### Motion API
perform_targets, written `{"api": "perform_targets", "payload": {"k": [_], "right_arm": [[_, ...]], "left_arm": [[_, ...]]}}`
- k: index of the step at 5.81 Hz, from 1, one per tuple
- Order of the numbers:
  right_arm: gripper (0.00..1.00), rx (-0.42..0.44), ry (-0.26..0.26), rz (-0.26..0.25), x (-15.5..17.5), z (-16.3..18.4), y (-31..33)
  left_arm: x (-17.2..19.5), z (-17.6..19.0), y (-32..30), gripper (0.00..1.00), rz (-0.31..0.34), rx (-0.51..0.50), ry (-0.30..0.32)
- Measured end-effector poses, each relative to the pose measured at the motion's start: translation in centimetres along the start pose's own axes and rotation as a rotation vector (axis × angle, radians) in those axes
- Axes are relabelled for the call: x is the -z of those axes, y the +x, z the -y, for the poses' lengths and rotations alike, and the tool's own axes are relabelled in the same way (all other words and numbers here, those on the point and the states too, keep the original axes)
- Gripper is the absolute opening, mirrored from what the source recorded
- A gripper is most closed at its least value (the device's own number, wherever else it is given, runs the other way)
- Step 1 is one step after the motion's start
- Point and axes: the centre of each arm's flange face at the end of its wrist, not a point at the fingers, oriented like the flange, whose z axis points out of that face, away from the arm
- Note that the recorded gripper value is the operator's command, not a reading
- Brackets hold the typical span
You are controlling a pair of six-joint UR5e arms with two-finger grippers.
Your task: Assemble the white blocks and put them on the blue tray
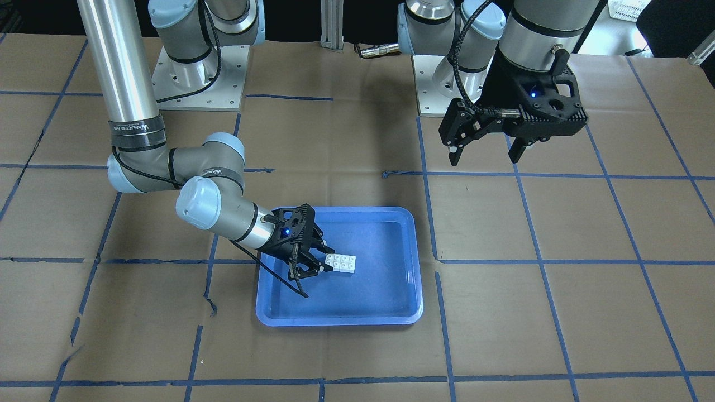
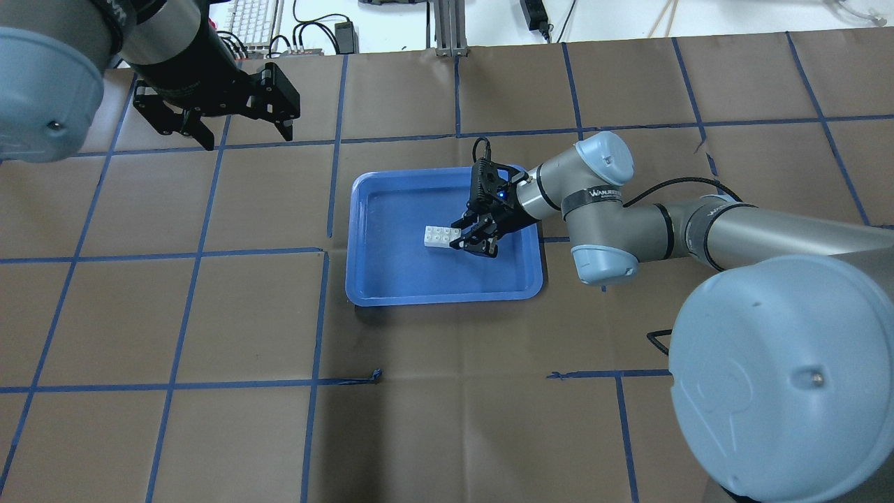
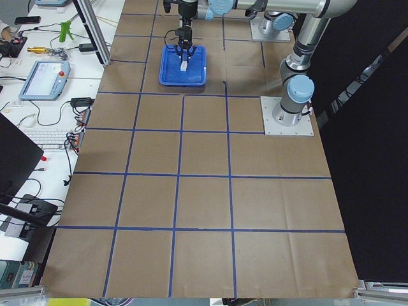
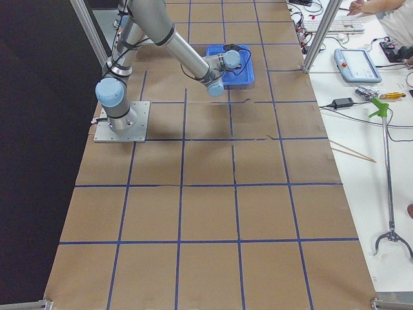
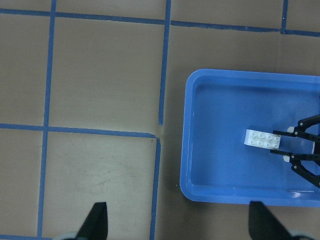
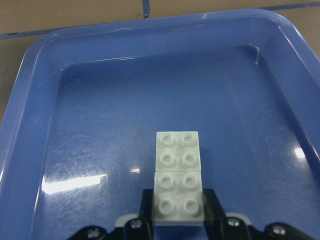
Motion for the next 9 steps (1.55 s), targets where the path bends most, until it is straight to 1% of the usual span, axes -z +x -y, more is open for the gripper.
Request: {"api": "perform_targets", "payload": {"k": [1, 2, 3, 4, 5, 6, 7, 9], "right_arm": [[0.72, -0.002, 0.0, 0.0, 0.0, 0.0, 0.0], [0.75, -0.002, 0.005, 0.0, 0.0, 0.1, 0.0], [1.0, -0.002, 0.011, 0.001, 0.1, 0.2, 0.0], [1.0, 0.0, 0.014, -0.001, 0.2, 0.3, 0.0], [1.0, -0.024, 0.011, -0.012, 0.6, 0.6, 0.3], [1.0, -0.079, -0.009, -0.04, 1.6, 1.3, 0.7], [1.0, -0.144, -0.061, -0.075, 3.2, 2.1, 0.8], [1.0, -0.308, -0.219, -0.129, 8.1, 4.0, -0.1]], "left_arm": [[0.0, 0.0, 0.0, 0.99, 0.0, 0.0, 0.0], [0.0, 0.0, 0.0, 0.99, -0.001, 0.0, -0.001], [-0.1, 0.0, 0.0, 0.99, -0.002, -0.002, -0.001], [-0.1, 0.0, 0.1, 0.99, -0.002, -0.002, -0.001], [0.0, 0.0, 0.0, 0.99, -0.002, -0.002, 0.001], [0.1, 0.0, 0.0, 0.99, -0.002, -0.001, 0.004], [0.2, 0.1, 0.0, 0.99, -0.001, 0.0, 0.007], [0.0, 0.2, 0.0, 0.99, 0.001, 0.0, 0.005]]}}
